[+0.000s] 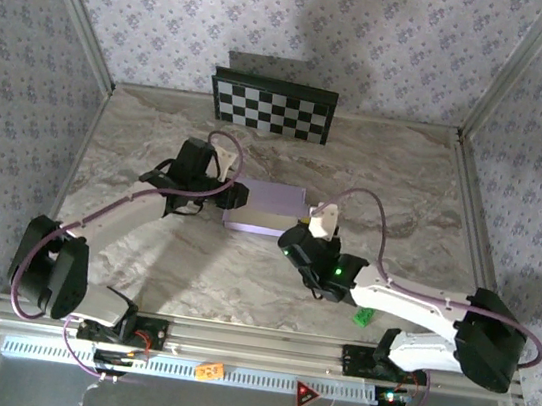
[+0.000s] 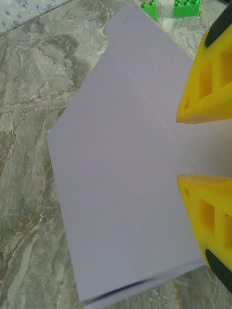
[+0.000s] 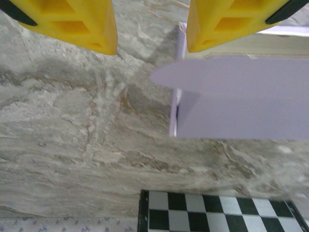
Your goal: Fold the paper box
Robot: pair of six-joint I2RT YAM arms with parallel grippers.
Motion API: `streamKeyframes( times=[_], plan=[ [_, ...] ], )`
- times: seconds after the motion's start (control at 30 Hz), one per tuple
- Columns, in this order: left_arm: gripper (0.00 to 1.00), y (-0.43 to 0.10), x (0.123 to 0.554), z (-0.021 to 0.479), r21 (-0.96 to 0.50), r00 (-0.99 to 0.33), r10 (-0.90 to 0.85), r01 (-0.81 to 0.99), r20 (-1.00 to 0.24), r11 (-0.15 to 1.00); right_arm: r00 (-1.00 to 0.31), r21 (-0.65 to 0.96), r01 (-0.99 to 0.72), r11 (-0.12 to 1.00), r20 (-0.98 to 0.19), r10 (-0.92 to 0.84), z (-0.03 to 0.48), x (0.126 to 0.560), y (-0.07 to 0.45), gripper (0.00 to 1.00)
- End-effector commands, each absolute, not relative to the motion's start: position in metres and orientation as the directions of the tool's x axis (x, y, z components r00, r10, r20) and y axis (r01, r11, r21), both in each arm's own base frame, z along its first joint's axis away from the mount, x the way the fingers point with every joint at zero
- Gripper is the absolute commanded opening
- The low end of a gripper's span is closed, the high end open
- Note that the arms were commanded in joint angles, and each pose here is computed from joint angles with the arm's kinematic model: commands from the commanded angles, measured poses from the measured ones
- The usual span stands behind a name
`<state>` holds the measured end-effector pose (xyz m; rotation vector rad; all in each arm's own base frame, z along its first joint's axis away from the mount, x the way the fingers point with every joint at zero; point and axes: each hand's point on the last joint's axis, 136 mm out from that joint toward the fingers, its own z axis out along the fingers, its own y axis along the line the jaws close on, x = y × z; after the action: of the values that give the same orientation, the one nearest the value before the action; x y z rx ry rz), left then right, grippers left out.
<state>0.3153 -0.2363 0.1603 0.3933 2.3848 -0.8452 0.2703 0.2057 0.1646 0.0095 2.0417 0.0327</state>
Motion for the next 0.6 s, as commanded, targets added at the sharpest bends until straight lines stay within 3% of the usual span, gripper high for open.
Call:
streamKeyframes(
  times=[0.0,0.37,0.57],
  plan=[
    [0.34,-0.228,0.311,0.168,-0.494,-0.801,0.061,0.425,-0.596,0.758,-0.516,0.023,-0.088,0.996,-0.856,-0.026,0.179,0.275,0.214,0.43],
    [0.31,-0.222,0.313,0.161,-0.501,-0.824,0.057,0.396,-0.564,0.770,-0.711,0.206,-0.248,0.947,-0.702,-0.033,0.184,0.313,0.249,0.41],
    [0.28,-0.227,0.316,0.151,-0.526,-0.845,0.069,0.392,-0.530,0.755,-0.828,0.350,-0.208,0.913,-0.560,0.026,0.157,0.329,0.250,0.31]
  ],
)
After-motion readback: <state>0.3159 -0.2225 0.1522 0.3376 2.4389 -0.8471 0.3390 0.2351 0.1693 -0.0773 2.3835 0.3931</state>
